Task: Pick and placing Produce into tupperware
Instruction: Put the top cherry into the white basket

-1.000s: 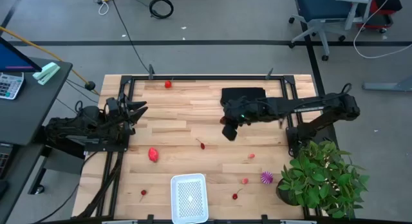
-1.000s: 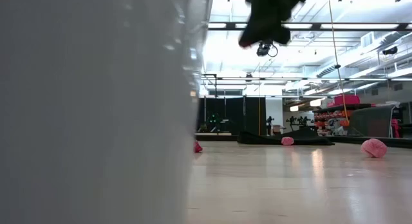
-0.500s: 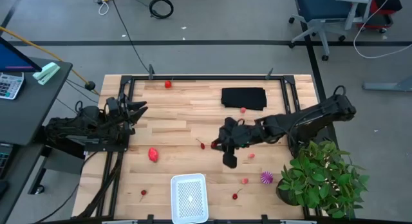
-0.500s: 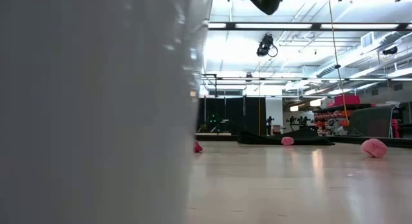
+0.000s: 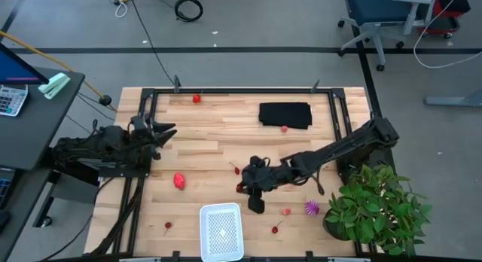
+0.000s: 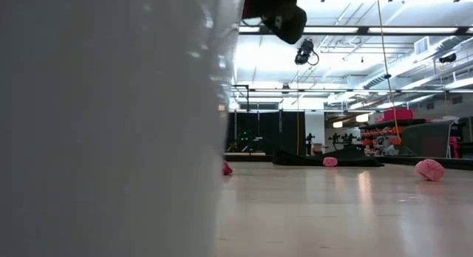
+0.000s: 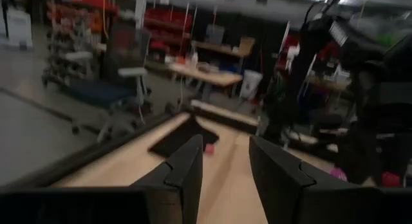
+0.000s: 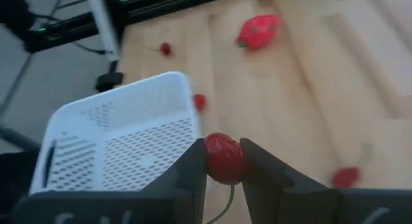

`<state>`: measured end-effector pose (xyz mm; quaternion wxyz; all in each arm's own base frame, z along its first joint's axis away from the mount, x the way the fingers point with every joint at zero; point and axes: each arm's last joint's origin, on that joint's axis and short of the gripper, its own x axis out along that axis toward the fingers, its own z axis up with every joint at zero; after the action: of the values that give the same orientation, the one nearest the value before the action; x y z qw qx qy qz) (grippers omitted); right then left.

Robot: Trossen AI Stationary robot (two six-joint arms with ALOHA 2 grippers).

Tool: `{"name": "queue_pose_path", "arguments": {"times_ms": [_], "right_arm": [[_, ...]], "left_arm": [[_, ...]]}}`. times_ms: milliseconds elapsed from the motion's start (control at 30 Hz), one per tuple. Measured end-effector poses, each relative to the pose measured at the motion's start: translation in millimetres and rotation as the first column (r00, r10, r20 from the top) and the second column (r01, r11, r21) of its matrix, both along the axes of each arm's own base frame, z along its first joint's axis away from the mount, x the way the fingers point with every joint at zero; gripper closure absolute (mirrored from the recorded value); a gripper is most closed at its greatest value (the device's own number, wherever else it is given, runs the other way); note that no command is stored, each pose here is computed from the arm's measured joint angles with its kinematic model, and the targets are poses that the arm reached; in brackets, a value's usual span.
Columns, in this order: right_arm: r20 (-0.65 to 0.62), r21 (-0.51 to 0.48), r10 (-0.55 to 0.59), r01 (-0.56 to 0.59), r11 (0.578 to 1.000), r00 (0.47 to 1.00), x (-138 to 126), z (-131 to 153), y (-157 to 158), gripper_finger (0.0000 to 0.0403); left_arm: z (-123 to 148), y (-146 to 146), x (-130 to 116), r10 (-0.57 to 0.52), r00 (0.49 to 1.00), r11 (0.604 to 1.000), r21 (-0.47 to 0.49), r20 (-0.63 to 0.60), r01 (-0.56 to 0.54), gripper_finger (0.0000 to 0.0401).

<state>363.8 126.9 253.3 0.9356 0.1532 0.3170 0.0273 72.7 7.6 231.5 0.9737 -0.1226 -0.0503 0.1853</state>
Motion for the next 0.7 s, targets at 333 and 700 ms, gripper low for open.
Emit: {"name": "queue_pose_path", "arguments": {"times_ms": [333, 700], "right_arm": [[0.03, -0.052, 0.238, -0.237, 0.97, 0.971, 27.0, -8.1, 57.5, 0.0316], [-0.127, -0.12, 0.285, -0.3, 0.946, 0.95, 69.4, -17.0, 81.3, 0.0316]], "left_arm": [[0.1, 0.0, -0.1, -0.003, 0.999, 0.995, -0.097, 0.04, 0.007, 0.028], [0.1, -0.1, 0.0, -0.005, 0.998, 0.99, -0.143, 0.059, 0.013, 0.0279]]}}
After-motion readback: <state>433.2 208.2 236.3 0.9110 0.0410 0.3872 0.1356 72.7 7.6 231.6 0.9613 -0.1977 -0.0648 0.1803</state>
